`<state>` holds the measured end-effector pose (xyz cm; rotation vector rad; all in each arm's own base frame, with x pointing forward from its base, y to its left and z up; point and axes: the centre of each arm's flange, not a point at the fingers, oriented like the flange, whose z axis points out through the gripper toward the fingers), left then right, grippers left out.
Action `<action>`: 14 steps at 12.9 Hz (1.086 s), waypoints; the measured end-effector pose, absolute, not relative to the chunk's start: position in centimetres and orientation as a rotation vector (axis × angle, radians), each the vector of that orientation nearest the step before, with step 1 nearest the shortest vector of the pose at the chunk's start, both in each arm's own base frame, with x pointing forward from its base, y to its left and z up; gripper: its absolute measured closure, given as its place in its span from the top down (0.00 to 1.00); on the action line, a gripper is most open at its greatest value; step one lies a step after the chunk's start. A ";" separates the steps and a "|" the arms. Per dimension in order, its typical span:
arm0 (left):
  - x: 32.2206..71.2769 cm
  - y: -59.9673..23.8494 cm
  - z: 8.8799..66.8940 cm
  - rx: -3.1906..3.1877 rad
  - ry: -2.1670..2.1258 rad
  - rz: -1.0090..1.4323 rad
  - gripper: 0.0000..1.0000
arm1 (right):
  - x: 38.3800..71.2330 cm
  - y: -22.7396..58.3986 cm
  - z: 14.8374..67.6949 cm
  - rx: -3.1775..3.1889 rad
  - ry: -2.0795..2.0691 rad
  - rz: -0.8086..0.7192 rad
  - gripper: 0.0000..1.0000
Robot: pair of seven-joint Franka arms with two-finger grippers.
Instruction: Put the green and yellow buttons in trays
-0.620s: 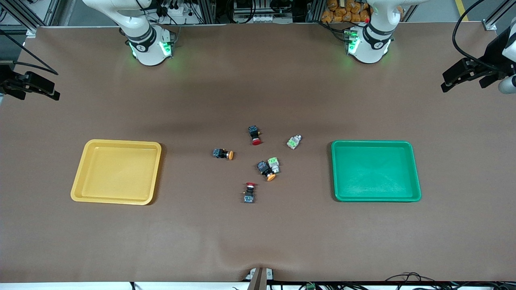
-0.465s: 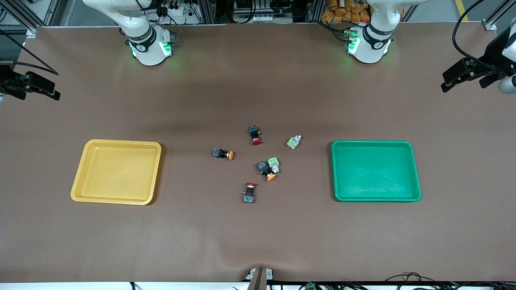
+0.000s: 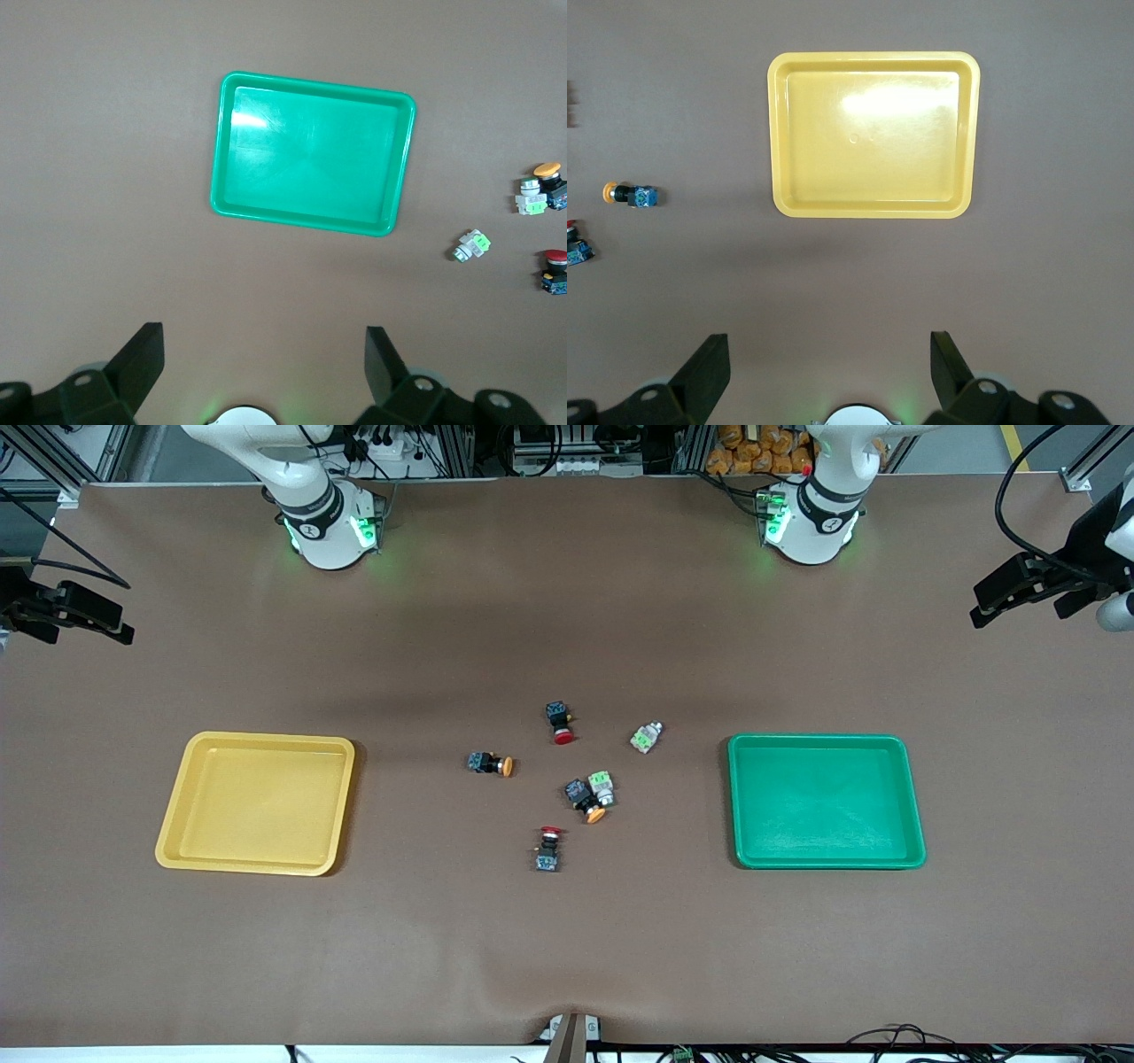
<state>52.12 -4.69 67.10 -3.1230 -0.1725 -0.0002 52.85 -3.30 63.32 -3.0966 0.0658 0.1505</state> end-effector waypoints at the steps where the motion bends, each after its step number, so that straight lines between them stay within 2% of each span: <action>1: 52.1 -4.9 67.1 -3.123 -0.170 0.001 1.00 | 52.8 -3.3 63.3 -3.096 0.066 0.154 1.00; 4: 52.1 -5.1 67.0 -3.122 -0.172 0.005 1.00 | 52.7 -3.1 62.9 -3.092 0.060 0.192 1.00; 8: 52.2 -5.1 66.3 -3.120 -0.171 0.029 1.00 | 51.7 -2.3 61.6 -3.032 -0.032 0.373 1.00; 14: 52.7 -6.7 63.0 -3.115 -0.129 0.087 1.00 | 52.7 3.2 56.7 -2.934 -0.284 0.598 1.00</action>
